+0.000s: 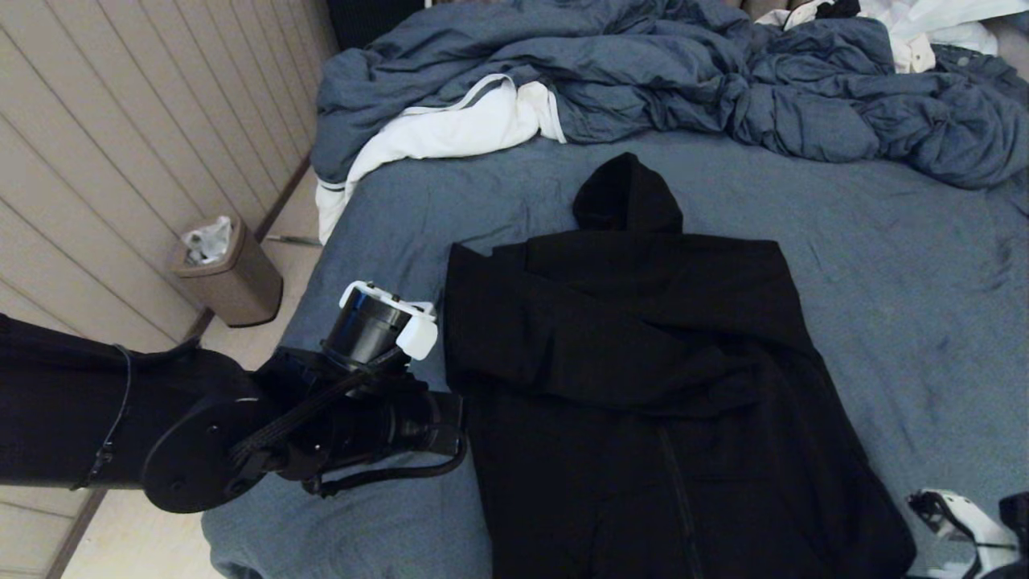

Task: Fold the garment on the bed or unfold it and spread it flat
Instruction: Fold the black sweatshirt

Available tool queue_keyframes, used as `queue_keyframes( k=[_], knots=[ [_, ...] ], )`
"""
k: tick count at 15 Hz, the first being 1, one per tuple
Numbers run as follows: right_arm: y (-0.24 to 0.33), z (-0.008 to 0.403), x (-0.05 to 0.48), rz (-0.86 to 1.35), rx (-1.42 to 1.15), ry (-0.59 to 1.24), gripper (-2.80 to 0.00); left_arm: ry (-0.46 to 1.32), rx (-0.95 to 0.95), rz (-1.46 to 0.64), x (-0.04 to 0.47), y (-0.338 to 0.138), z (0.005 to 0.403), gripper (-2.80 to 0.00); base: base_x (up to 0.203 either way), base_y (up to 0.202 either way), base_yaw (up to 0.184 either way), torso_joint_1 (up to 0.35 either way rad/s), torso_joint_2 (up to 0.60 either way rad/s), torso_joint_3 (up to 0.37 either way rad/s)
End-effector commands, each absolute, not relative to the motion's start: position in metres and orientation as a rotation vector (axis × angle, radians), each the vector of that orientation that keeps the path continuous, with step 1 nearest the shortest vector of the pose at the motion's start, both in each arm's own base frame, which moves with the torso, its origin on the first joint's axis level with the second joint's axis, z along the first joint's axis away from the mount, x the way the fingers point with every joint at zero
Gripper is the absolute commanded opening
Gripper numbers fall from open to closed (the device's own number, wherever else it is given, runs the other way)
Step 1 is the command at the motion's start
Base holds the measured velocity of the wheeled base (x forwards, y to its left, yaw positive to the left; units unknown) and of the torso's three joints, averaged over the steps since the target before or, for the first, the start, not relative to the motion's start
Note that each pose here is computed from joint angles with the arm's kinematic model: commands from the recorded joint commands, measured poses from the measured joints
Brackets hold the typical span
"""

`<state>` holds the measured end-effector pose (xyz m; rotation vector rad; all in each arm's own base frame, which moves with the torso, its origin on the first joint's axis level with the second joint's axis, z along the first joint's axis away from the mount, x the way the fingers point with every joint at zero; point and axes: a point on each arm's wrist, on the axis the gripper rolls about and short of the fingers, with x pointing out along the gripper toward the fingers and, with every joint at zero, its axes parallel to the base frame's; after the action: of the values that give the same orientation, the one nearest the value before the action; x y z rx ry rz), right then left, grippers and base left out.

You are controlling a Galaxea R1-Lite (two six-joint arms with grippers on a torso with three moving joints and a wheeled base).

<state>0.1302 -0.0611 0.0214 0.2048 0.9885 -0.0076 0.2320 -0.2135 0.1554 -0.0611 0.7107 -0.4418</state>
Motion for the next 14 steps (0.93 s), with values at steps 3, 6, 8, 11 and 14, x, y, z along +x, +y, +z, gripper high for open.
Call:
queue_keyframes(
  k=[3,6,8,11,14],
  knots=[
    [-0.047,0.057,0.117,0.021,0.146,0.810,-2.80,0.716,-0.058,-0.445,0.231,-0.215,0.154,-2.80,0.000,0.000,0.000,0.000,0.00,0.000],
    [-0.043,0.070,0.120,0.054,0.157,0.815,-2.80,0.719,-0.057,-0.442,0.230,-0.215,0.153,-2.80,0.000,0.000,0.000,0.000,0.00,0.000],
    [-0.039,0.075,0.127,0.087,0.168,0.811,-2.80,0.718,-0.058,-0.442,0.231,-0.215,0.153,-2.80,0.000,0.000,0.000,0.000,0.00,0.000],
    [-0.029,0.096,0.153,0.140,0.237,0.752,-2.80,0.712,-0.057,-0.441,0.230,-0.215,0.156,-2.80,0.000,0.000,0.000,0.000,0.00,0.000],
    [-0.024,0.128,0.185,0.176,0.266,0.686,-2.80,0.715,-0.058,-0.438,0.230,-0.215,0.155,-2.80,0.000,0.000,0.000,0.000,0.00,0.000]
  ],
)
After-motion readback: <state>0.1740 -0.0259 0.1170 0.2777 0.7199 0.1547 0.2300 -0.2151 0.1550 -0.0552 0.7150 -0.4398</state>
